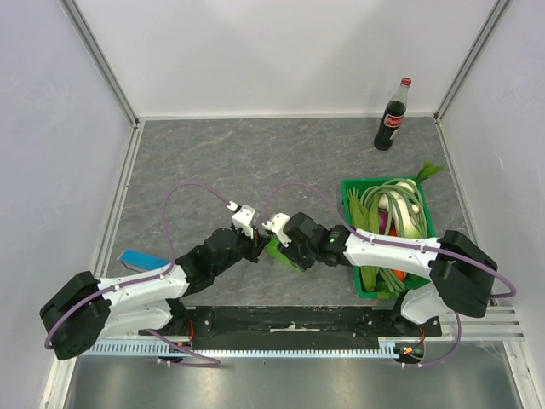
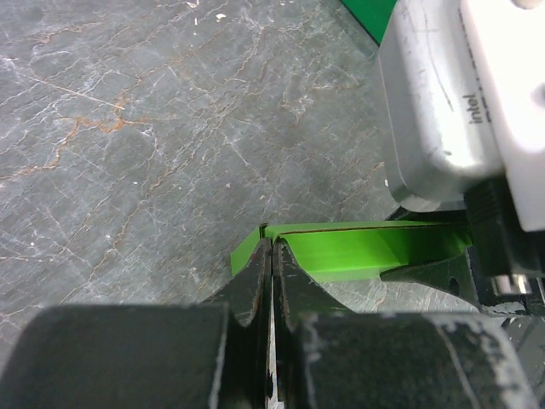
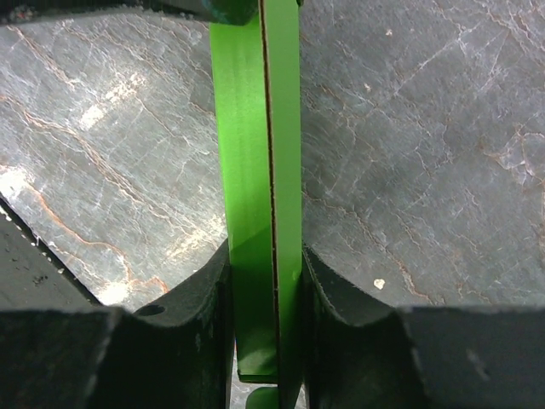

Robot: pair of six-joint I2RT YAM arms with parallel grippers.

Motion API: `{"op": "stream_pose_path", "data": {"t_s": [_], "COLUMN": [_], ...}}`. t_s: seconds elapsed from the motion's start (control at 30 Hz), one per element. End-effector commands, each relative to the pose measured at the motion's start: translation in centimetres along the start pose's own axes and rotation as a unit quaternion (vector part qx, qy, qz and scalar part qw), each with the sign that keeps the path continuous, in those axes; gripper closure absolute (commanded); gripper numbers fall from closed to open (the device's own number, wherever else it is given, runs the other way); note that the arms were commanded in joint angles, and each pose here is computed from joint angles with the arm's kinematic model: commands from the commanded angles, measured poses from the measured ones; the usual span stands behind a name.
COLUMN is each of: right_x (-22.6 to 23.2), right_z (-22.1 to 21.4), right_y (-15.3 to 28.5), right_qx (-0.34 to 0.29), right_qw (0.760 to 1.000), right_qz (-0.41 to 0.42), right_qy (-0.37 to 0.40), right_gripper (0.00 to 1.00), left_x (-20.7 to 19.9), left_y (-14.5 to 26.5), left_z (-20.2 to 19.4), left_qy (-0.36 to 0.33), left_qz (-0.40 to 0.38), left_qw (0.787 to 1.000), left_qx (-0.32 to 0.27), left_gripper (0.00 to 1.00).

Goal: Fold the paper box

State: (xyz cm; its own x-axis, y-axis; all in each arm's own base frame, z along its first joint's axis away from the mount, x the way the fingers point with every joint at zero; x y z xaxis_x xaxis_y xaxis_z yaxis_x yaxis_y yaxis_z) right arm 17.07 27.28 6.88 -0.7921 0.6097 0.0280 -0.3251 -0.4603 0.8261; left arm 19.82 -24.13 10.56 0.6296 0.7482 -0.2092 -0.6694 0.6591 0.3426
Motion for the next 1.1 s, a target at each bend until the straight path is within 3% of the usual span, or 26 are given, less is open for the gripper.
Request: {"op": "stream_pose_path", "data": {"t_s": [0.0, 0.13, 0.43, 0.57, 0.6, 0.77, 0.8, 0.9, 1.07], "right_x": [-0.9, -1.0, -1.3, -1.9, -2.3, -0.7, -0.5, -0.3, 0.1], "right_z": [2.3, 3.4, 3.9, 3.5, 1.9, 0.3, 0.1, 0.4, 1.0], "right_y": [0.5, 2.3, 5.2, 7.4, 7.8, 10.2, 10.5, 11.3, 10.2], "right_qx": [-0.051, -0.079, -0.091, -0.085, -0.054, -0.040, -0.036, -0.038, -0.027], "right_qw": [0.997, 0.993, 0.988, 0.971, 0.969, 0.944, 0.943, 0.938, 0.936], "right_qz": [-0.034, -0.037, -0.048, -0.083, -0.102, -0.070, -0.066, -0.059, -0.056], "right_qy": [-0.056, -0.081, -0.116, -0.206, -0.220, -0.318, -0.326, -0.339, -0.345], "right_gripper": [0.64, 0.34, 0.24, 0.21, 0.21, 0.30, 0.38, 0.51, 0.60], "left_x": [0.9, 0.8, 0.5, 0.4, 0.4, 0.2, 0.1, 0.2, 0.2], "left_y": [0.5, 0.5, 0.5, 0.6, 0.6, 0.7, 0.7, 0.7, 0.8], "left_z": [-3.0, -3.5, -3.6, -3.9, -3.7, -3.9, -3.7, -3.9, -3.7], "left_qy": [0.013, 0.010, 0.006, -0.001, -0.001, -0.011, -0.012, -0.016, -0.017], "left_qz": [0.043, 0.048, 0.053, 0.057, 0.060, 0.065, 0.065, 0.070, 0.073], "left_qw": [0.998, 0.998, 0.998, 0.997, 0.997, 0.997, 0.997, 0.996, 0.996], "left_qx": [0.037, 0.044, 0.043, 0.046, 0.045, 0.050, 0.048, 0.050, 0.047], "left_gripper": [0.98, 0.98, 0.98, 0.98, 0.98, 0.98, 0.98, 0.98, 0.98]}}
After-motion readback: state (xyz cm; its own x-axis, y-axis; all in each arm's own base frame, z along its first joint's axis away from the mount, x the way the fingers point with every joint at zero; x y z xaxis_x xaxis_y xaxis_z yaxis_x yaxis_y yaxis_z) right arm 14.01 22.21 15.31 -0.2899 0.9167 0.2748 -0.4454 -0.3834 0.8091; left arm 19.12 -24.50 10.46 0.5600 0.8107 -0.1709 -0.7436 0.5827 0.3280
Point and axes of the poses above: each gripper's point midway between its finger pads, its own y axis back along the fingers, its own x axis along the line the jaws close on, z = x × y, the point moved 2 cm from there along y, back along the fingers, and after that the axes turned 4 degrees about -y, right-handed, at the moved point
